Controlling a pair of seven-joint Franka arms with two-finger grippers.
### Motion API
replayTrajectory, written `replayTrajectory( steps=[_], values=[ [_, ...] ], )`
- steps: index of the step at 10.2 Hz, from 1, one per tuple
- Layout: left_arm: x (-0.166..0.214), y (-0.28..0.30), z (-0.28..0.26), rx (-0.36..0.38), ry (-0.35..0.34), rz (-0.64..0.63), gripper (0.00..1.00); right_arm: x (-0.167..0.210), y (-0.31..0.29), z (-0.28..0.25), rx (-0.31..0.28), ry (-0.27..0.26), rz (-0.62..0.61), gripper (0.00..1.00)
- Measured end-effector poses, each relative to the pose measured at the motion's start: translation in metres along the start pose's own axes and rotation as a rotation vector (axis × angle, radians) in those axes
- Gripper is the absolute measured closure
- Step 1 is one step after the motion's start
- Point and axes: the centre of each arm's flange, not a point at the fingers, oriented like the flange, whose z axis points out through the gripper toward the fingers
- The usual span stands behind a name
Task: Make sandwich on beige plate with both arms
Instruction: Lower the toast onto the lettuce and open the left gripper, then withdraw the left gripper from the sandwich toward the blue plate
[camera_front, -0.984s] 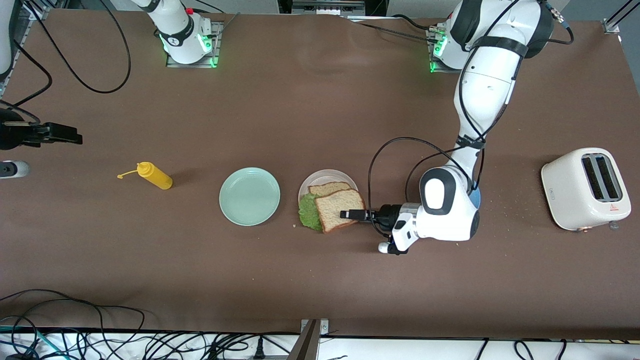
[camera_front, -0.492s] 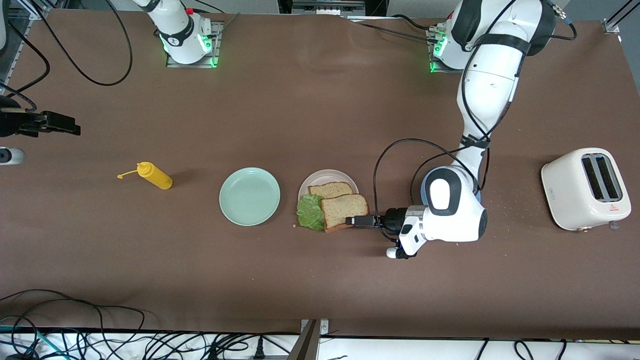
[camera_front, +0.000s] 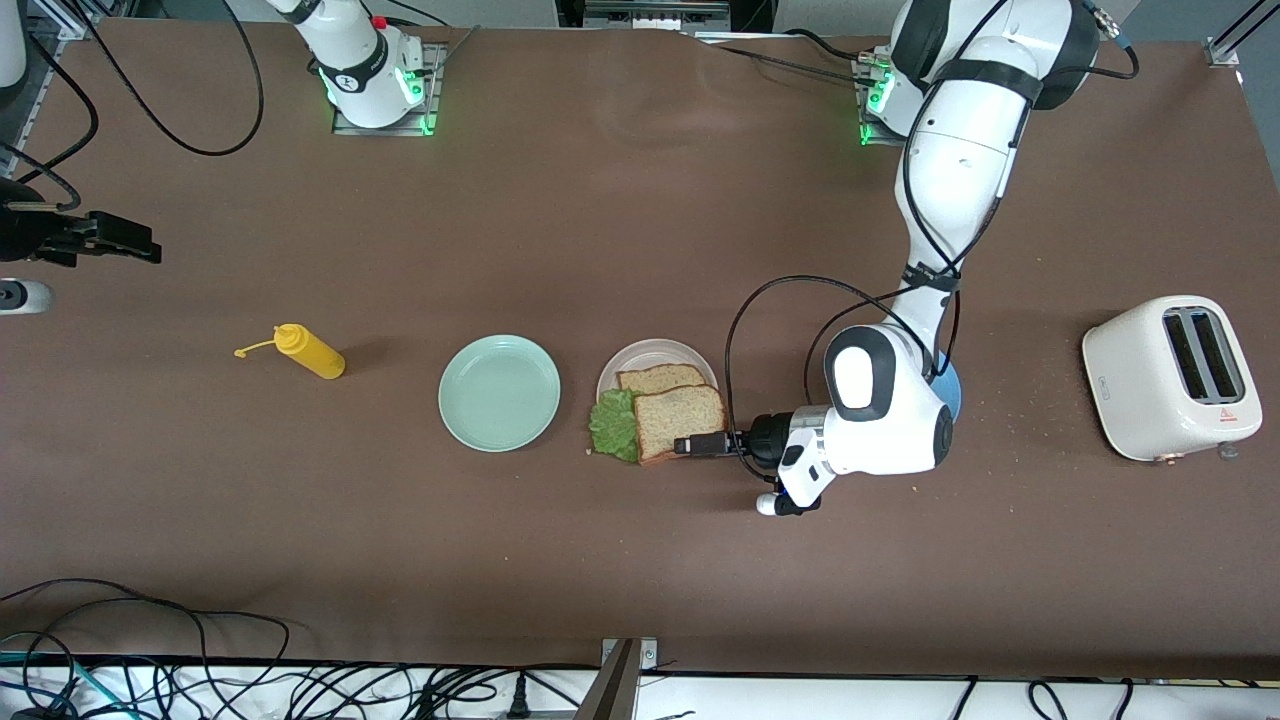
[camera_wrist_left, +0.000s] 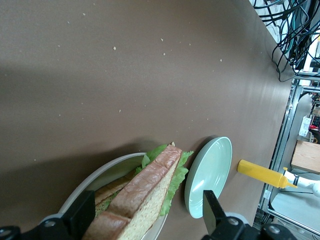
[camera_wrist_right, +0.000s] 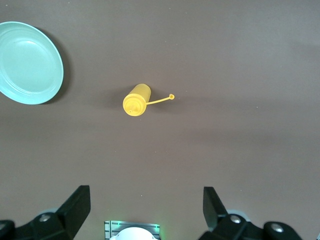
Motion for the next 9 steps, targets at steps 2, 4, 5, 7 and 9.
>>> replayTrajectory(
  steps=[2, 4, 5, 7, 9],
  values=[
    [0.001, 0.003, 0.001, 0.007, 0.034, -0.014, 0.07, -0.001, 0.004, 0.000, 0.002, 0.001, 0.006, 0.00],
    [0.007, 0.007, 0.000, 0.022, 0.137, -0.031, 0.07, -0.002, 0.010, 0.000, 0.005, -0.001, 0.016, 0.00],
    [0.010, 0.008, -0.002, 0.029, 0.187, -0.033, 0.07, 0.001, 0.010, 0.005, 0.006, -0.009, 0.017, 0.00],
    [0.012, 0.009, -0.001, 0.042, 0.259, -0.038, 0.06, 0.005, 0.010, 0.011, 0.006, -0.019, 0.017, 0.00],
    [0.004, 0.007, 0.015, 0.067, 0.300, -0.049, 0.06, 0.005, 0.011, 0.011, 0.007, -0.019, 0.021, 0.00]
  ],
)
